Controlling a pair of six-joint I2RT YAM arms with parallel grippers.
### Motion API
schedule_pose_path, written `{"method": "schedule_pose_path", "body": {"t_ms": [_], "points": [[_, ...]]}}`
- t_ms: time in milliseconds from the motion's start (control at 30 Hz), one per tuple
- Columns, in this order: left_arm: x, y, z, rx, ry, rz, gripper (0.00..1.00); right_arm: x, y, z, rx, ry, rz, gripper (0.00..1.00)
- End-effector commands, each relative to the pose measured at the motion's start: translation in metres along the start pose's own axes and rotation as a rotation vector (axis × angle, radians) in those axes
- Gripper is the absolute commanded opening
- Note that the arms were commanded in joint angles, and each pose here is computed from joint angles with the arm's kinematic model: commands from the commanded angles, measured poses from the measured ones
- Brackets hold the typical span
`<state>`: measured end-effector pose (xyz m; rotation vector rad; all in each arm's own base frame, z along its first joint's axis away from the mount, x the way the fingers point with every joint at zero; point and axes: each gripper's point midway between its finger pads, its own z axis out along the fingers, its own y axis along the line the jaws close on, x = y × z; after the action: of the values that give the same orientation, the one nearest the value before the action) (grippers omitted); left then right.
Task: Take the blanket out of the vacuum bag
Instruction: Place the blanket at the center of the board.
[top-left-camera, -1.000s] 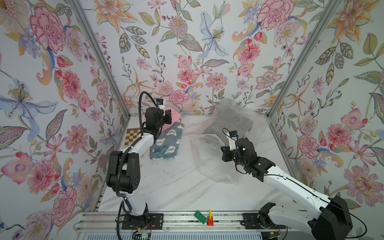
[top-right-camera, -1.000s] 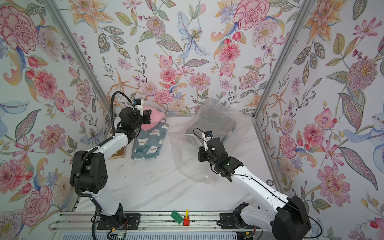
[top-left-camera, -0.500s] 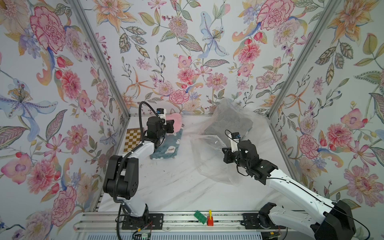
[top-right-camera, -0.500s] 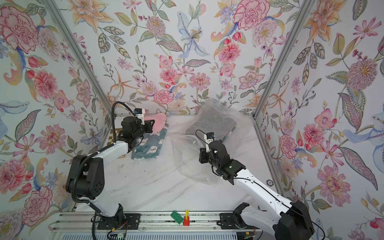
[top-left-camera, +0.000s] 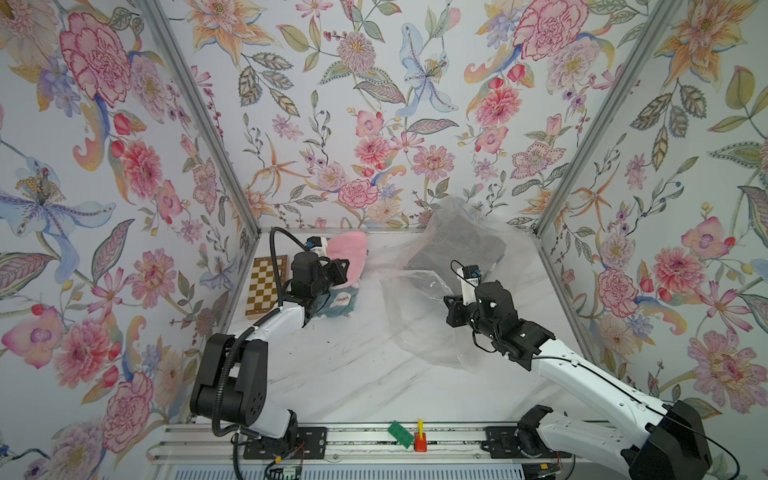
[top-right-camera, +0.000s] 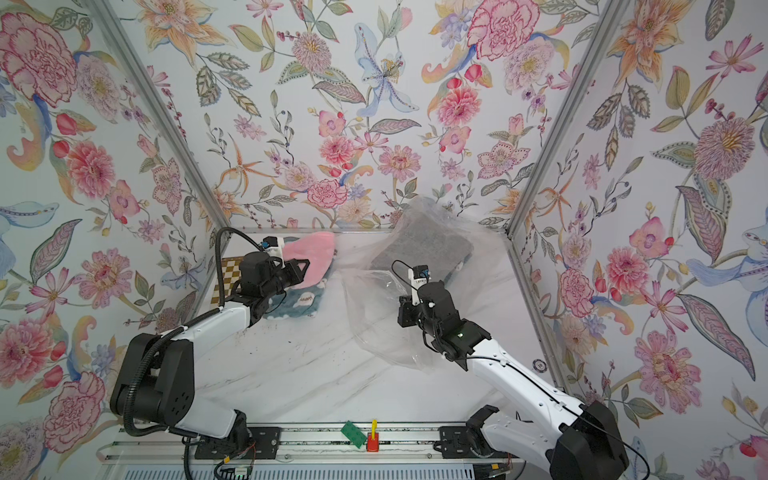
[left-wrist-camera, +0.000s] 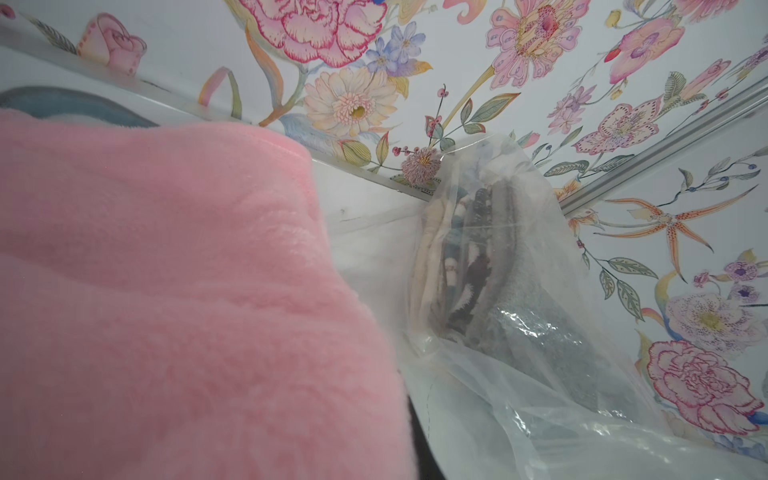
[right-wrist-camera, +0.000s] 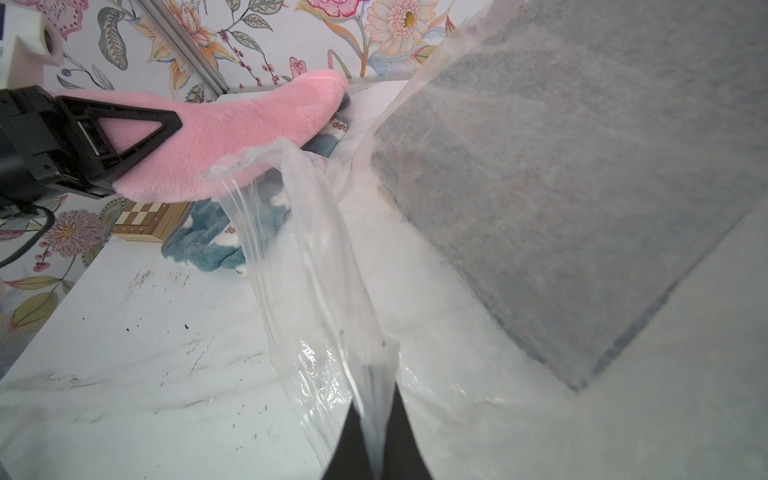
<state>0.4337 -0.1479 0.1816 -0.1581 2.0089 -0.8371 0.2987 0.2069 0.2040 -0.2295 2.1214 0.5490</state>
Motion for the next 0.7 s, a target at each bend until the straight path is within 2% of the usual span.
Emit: {"method": "schedule_pose_path", "body": {"t_ms": [0,67,167,400,567,667], "points": [[0.023,-0.025,0.001,0.143,0.062,-0.072,0.17,-0.002,0.002,-0.001,-0.012,-0.019,0.02,0.0],[0.036,-0.029,0.0,0.155,0.11,-0.076,0.24,-0.001,0.002,-0.001,-0.012,-0.019,0.02,0.0],[0.055,-0.027,-0.001,0.104,0.173,-0.059,0.38,0.0,0.001,-0.001,-0.009,-0.016,0.019,0.0],[0.071,-0.005,-0.034,-0.094,0.228,-0.027,0.61,0.003,0.0,0.0,-0.006,-0.01,0.02,0.0],[0.075,-0.032,-0.073,-0.025,0.298,0.028,0.64,0.004,0.0,0.002,-0.013,-0.01,0.026,0.0],[0.063,-0.051,-0.1,0.011,0.285,0.106,0.66,0.004,0.001,0.005,-0.02,-0.012,0.026,0.0]]}}
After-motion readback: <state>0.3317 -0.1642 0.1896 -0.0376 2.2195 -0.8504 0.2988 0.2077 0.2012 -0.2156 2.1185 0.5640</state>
